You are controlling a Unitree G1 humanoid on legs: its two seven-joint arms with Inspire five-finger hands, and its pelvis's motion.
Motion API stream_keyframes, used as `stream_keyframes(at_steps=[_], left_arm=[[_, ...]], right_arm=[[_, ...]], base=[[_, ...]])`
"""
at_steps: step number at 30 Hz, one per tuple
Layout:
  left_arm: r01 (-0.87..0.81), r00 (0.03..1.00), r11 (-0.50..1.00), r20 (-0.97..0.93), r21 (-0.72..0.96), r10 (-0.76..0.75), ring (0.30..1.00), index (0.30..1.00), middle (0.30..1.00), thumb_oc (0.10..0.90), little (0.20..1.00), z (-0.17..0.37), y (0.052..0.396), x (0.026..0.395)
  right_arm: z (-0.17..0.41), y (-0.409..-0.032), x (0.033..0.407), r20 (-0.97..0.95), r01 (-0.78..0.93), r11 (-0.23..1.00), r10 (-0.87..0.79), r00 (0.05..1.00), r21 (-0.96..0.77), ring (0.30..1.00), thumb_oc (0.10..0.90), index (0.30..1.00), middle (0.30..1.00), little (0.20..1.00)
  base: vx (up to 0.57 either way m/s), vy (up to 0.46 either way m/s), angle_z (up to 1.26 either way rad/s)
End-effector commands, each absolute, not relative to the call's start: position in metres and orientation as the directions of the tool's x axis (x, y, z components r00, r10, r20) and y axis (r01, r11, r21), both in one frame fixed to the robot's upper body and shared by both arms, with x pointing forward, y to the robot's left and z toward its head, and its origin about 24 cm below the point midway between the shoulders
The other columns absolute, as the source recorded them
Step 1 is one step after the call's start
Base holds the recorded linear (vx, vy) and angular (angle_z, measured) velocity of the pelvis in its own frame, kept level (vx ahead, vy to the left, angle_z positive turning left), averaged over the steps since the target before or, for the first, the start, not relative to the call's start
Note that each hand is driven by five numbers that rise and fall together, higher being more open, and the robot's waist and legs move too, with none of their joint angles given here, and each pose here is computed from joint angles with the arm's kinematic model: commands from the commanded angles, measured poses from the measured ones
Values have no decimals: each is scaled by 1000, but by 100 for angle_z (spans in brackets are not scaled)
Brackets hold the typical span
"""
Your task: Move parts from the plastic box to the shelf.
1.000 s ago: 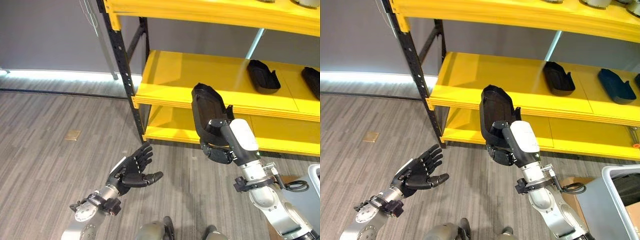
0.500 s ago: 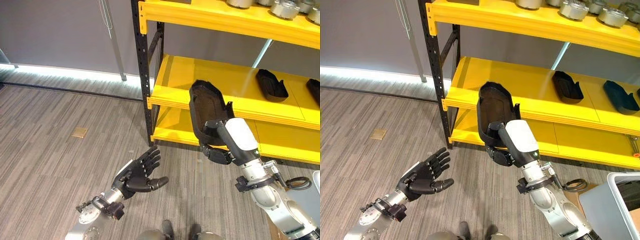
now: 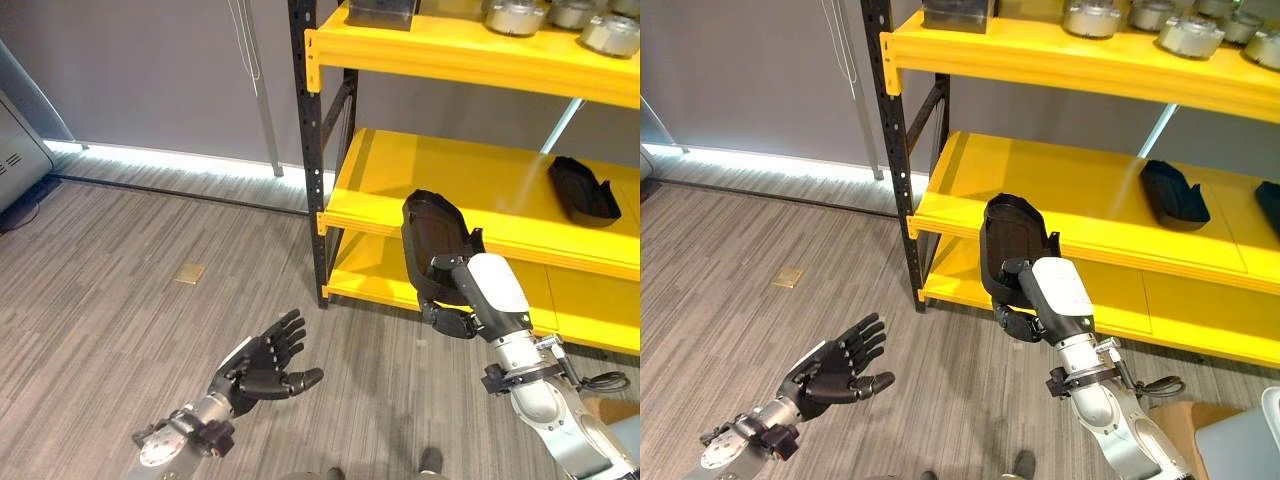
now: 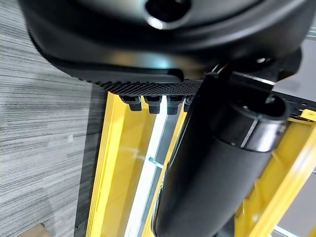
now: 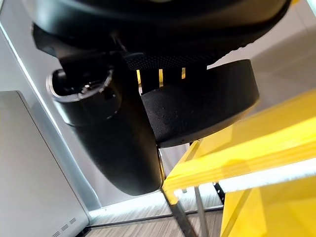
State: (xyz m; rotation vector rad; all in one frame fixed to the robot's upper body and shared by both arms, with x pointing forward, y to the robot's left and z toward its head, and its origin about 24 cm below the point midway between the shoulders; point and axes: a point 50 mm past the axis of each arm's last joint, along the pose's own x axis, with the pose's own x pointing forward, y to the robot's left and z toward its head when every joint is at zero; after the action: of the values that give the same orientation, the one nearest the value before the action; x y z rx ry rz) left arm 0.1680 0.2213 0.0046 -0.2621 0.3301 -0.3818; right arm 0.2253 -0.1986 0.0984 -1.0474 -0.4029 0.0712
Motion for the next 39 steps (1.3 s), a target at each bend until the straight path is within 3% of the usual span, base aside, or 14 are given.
stream_keyframes(at_steps=[1,13,23,39], left_arm=[[489,858,821,-6,-293,-513,1000,1000,1000,900,1000,52,200,184],[469,871,832,2,-296,-490,1000,1000,1000,900,1000,51,193,195],[431,897,870,3,-241,-443,1000,1000,1000,900,1000,59,203,200],[366,929,885,60,-287,-364,1000,1000,1000,900,1000,58,218,188]], right_arm=[[165,-206,244,599,431,529,195,777,-731,300,400,300,300,300],[169,-218,253,602,487,455,149,784,-746,300,400,300,300,300],[168,-211,248,650,506,504,155,744,-699,300,400,300,300,300],[182,-180,243,591,421,421,472,654,-803,300,400,300,300,300]], base=[[393,-216,-2],[242,-214,1],[73,26,10],[137,151,-18]])
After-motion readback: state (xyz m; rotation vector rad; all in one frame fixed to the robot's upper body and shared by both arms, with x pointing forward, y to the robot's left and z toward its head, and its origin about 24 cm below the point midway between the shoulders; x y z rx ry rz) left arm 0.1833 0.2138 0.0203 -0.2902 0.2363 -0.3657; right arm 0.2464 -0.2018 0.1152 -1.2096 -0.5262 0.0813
